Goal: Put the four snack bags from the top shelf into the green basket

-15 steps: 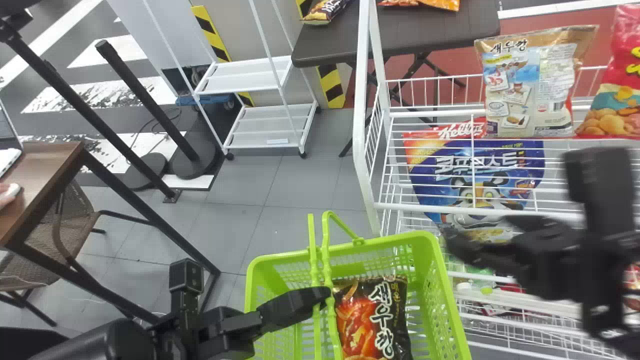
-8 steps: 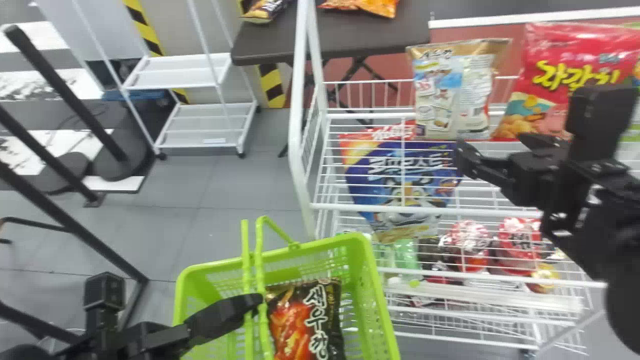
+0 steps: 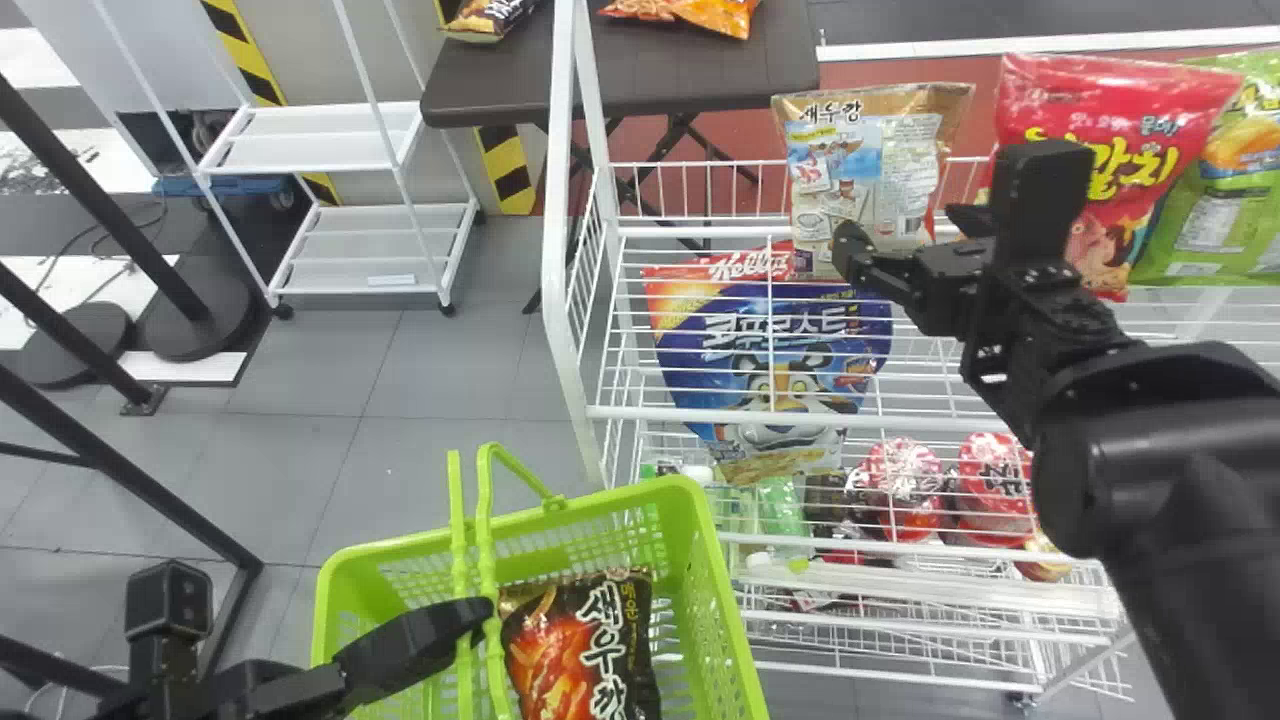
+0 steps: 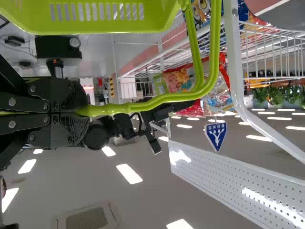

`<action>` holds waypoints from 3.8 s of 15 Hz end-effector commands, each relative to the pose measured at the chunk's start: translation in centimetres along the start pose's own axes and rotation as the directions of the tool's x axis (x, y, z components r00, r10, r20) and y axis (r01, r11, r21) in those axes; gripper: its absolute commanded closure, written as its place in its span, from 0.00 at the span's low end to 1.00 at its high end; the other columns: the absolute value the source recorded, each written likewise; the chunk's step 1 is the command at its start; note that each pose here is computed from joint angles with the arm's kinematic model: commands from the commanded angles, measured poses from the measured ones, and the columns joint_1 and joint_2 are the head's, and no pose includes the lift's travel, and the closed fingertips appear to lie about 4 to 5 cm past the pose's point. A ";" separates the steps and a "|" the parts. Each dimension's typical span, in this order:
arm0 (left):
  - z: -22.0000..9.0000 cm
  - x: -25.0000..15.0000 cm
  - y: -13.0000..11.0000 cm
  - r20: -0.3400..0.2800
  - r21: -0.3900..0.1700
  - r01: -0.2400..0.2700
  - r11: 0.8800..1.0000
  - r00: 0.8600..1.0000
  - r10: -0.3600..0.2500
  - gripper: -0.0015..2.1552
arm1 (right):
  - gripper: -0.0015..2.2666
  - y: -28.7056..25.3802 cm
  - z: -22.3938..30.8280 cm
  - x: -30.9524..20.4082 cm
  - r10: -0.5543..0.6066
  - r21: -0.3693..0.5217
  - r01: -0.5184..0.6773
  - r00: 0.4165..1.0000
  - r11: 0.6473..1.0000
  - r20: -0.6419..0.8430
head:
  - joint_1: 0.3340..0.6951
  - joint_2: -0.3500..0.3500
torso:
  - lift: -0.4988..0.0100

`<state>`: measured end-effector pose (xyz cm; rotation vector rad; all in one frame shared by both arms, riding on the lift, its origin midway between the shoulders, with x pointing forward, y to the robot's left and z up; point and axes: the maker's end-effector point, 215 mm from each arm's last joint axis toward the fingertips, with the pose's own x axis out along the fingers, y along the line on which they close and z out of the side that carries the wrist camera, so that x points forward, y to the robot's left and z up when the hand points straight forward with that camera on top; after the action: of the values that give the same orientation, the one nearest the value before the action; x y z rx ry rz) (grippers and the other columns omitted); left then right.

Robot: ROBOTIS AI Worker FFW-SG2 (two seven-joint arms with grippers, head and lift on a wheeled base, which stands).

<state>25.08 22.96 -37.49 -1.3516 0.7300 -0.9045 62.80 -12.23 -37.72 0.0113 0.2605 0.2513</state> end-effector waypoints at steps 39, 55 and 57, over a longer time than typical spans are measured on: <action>0.8 -0.3 -0.3 0.008 0.004 0.011 1.000 1.000 -0.011 0.99 | 0.99 25.7 -11.1 -27.8 0.602 0.405 -0.461 0.709 0.790 -0.367 | 1.00 1.00 | 0.98; 0.6 -0.4 -0.3 0.010 -0.001 0.012 1.000 1.000 -0.012 0.99 | 0.00 35.8 -19.5 -24.2 0.681 0.398 -0.555 0.544 0.730 -0.491 | 1.00 1.00 | 0.98; 0.5 -0.5 -0.3 0.009 -0.001 0.011 1.000 1.000 -0.011 0.99 | 0.00 33.8 -18.5 -25.2 0.678 0.418 -0.535 0.542 0.734 -0.497 | 1.00 1.00 | 0.98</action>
<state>25.40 23.59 -37.40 -1.3523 0.7206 -0.8984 26.21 15.37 -48.37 0.2413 0.9601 0.9685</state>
